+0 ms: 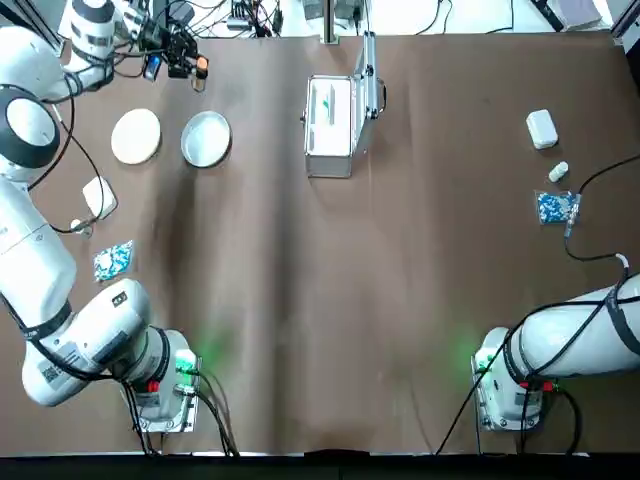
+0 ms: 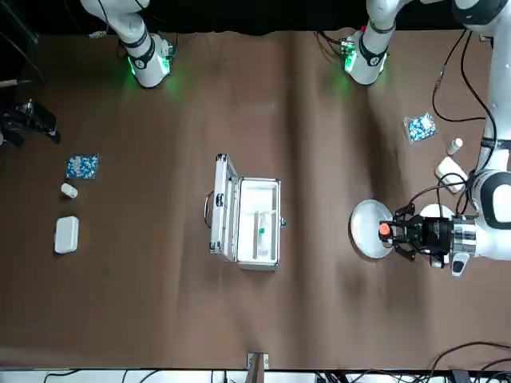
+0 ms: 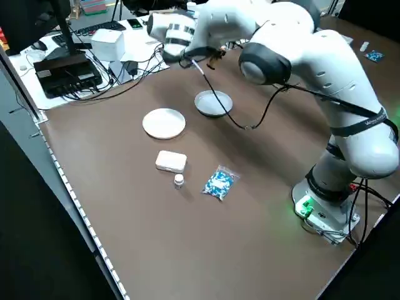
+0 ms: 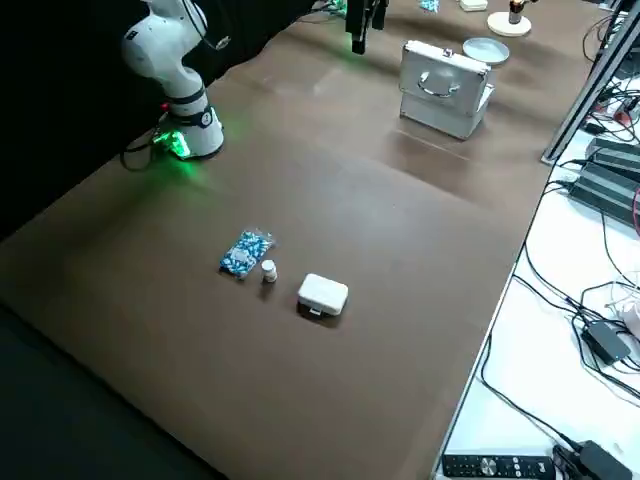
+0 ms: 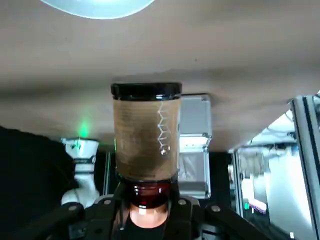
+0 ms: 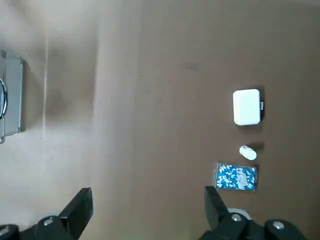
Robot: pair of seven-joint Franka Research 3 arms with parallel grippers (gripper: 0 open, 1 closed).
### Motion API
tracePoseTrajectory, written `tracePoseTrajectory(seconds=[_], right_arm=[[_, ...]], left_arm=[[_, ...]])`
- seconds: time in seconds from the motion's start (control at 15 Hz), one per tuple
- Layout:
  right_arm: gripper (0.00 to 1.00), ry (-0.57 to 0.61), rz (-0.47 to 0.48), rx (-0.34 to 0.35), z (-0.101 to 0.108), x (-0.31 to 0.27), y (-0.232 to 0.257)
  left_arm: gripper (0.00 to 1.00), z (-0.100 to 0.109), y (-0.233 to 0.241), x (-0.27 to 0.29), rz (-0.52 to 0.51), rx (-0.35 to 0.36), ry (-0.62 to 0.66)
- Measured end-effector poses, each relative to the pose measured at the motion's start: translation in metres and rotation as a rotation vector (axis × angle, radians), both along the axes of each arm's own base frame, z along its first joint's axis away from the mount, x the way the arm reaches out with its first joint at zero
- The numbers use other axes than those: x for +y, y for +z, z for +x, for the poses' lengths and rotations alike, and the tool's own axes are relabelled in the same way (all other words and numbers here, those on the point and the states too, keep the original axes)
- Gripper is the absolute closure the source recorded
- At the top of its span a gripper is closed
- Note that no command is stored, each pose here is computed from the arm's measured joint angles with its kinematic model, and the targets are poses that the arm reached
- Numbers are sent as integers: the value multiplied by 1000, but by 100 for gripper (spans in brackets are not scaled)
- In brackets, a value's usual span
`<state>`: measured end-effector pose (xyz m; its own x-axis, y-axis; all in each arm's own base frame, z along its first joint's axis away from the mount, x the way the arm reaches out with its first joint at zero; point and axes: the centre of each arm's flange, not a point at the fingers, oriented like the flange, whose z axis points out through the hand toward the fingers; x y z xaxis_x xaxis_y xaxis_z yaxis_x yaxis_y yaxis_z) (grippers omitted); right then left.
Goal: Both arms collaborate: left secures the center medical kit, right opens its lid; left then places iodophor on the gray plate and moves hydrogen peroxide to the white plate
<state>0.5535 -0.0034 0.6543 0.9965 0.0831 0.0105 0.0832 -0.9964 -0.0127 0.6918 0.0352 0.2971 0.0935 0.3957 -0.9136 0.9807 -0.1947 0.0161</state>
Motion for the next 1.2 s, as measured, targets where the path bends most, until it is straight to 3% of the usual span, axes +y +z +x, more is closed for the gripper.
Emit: tracePoseTrajectory(seconds=[0.27,0.47,1.2], right_arm=[[1,2,0,5,0,1,-2],[1,2,0,6,0,1,-3],[1,-5,0,1,0,-2,-2]], left_arm=[[67,-20,-64,23,-183,-20,-8],[67,-33,-107,29,-260,-28,-16],[67,-54,-174,45,-297,-1,6]])
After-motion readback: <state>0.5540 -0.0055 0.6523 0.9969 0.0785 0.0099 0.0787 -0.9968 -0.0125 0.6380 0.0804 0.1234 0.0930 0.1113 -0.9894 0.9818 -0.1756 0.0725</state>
